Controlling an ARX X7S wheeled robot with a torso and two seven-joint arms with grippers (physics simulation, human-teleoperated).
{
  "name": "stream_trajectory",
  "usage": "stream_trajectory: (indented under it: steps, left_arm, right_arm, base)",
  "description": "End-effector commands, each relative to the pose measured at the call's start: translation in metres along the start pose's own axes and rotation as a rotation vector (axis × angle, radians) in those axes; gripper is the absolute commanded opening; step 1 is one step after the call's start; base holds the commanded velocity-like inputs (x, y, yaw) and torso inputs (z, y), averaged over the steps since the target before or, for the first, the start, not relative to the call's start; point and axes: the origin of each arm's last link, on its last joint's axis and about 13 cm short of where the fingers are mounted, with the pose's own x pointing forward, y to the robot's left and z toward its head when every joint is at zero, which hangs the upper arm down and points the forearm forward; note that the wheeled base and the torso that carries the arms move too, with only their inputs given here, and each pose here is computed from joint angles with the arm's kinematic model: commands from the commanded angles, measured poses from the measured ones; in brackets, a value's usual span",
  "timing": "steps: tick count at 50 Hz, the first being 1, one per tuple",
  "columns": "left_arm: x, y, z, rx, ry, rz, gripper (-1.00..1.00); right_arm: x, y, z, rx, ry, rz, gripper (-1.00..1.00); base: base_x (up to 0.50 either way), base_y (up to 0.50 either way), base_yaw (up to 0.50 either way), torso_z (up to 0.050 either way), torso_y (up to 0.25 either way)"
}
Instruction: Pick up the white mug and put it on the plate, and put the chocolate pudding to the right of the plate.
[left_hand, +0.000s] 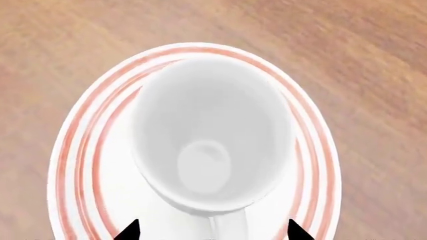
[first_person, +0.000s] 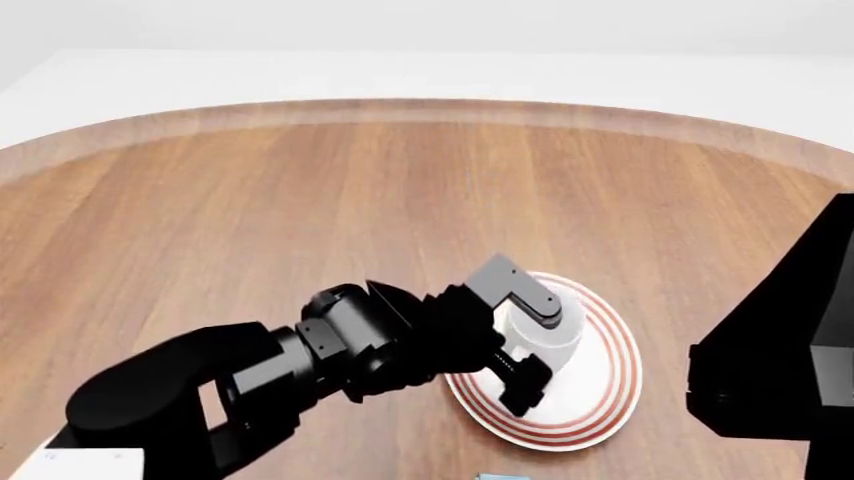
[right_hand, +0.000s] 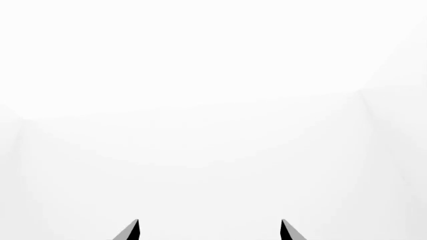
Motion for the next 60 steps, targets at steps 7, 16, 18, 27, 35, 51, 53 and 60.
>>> stream_trajectory:
  steps: [7,16,18,27,35,51,53,60]
  left_arm:
    - [-0.001,-0.017,0.005,0.024,-0.043,-0.061,1.0]
    - [-0.024,-0.016,0.011,0.024,-0.06,-0.041,1.0]
    - [-0.028,-0.017,0.013,0.029,-0.071,-0.04,1.0]
    - [-0.045,-0.018,0.017,0.066,-0.086,-0.004,1.0]
    - [-0.069,-0.024,0.024,0.092,-0.141,-0.012,1.0]
    - [-0.113,-0.037,0.026,0.193,-0.22,0.019,1.0]
    - [-0.12,-0.039,0.026,0.208,-0.232,0.021,1.0]
    - [-0.144,-0.042,0.028,0.229,-0.314,0.016,1.0]
  right_arm:
    - [0.0,0.0,0.0,-0.025,-0.016,0.01,1.0]
    - [0.0,0.001,0.0,-0.023,-0.016,0.015,1.0]
    - [0.0,0.001,0.0,-0.023,-0.014,0.016,1.0]
    - [0.0,0.001,0.0,-0.023,-0.015,0.019,1.0]
    - [0.0,0.002,0.0,-0.021,-0.013,0.021,1.0]
    - [-0.001,0.003,0.0,-0.017,-0.01,0.025,1.0]
    - [-0.001,0.003,-0.001,-0.017,-0.01,0.026,1.0]
    - [-0.001,0.003,-0.001,-0.016,-0.01,0.027,1.0]
  base:
    - [0.0,0.0,0.0,0.0,0.0]
    - [0.0,0.0,0.0,0.0,0.0]
    - [0.0,0.0,0.0,0.0,0.0]
    - [0.0,0.0,0.0,0.0,0.0]
    - [0.0,0.0,0.0,0.0,0.0]
    - [0.0,0.0,0.0,0.0,0.0]
    - [0.0,0.0,0.0,0.0,0.0]
    - [0.0,0.0,0.0,0.0,0.0]
